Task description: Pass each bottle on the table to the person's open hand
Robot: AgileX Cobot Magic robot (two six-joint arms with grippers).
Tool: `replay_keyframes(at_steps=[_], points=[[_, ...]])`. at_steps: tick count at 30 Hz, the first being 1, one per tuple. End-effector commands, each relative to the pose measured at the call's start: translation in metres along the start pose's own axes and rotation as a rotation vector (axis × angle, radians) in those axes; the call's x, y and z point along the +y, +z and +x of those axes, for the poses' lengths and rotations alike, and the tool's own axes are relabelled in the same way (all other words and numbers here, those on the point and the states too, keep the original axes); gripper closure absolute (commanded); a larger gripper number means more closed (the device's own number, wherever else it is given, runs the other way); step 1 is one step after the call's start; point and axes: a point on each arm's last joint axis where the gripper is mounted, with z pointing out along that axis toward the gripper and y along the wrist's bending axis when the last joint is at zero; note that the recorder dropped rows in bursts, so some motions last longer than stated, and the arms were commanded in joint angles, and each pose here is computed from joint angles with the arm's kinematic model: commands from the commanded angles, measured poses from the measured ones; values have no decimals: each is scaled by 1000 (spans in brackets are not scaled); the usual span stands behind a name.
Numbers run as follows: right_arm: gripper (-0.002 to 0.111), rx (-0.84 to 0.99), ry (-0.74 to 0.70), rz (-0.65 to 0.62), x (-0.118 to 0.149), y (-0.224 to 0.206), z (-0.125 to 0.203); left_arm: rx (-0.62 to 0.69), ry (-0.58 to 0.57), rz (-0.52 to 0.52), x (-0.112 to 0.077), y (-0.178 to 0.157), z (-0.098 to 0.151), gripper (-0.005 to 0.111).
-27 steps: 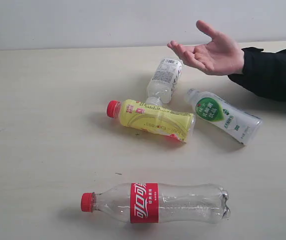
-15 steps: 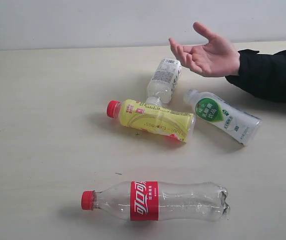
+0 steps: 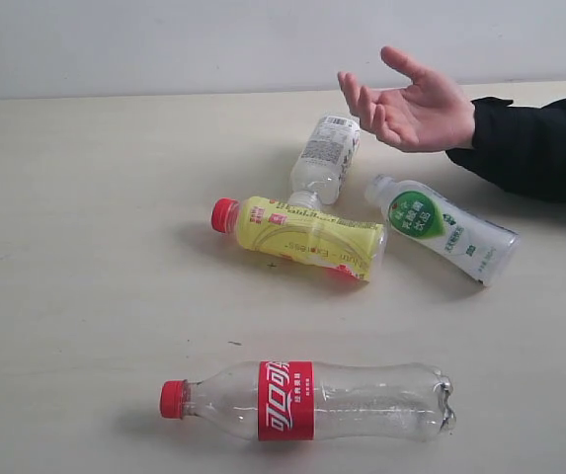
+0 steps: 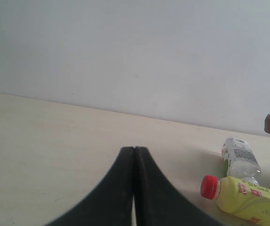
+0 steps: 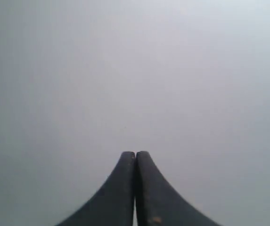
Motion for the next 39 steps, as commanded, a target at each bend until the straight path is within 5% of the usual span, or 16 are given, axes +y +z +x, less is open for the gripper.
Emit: replay_keyframes(at_steps=[1, 3, 8, 10, 11, 13, 16, 25, 31, 39], points=[[108, 245, -586, 46, 31, 57, -46, -14, 4, 10, -1, 0, -1, 107], [108, 474, -803, 213, 26, 95, -61, -14, 4, 10, -1, 0, -1, 107], [108, 1011, -1097, 326, 7, 156, -51, -14, 4, 10, -1, 0, -1, 107], [108, 1395, -1166, 214, -4, 163, -26, -14, 4, 10, -1, 0, -1, 107], [108, 1659, -1209, -80, -5, 158, -3, -14, 4, 10, -1, 0, -1, 107], [108, 1697, -1163, -329, -1, 159, 19, -14, 4, 10, -1, 0, -1, 107], [103, 1710, -993, -450, 8, 155, 41, -14, 6, 11, -1, 0, -1, 107], [65, 1808, -1007, -804, 36, 126, 115, -14, 6, 11, -1, 0, -1, 107], [49, 1777, -1015, -908, 52, 117, 160, -14, 6, 11, -1, 0, -1, 107], [43, 1858, -890, -997, 57, 109, 201, -14, 6, 11, -1, 0, -1, 107]])
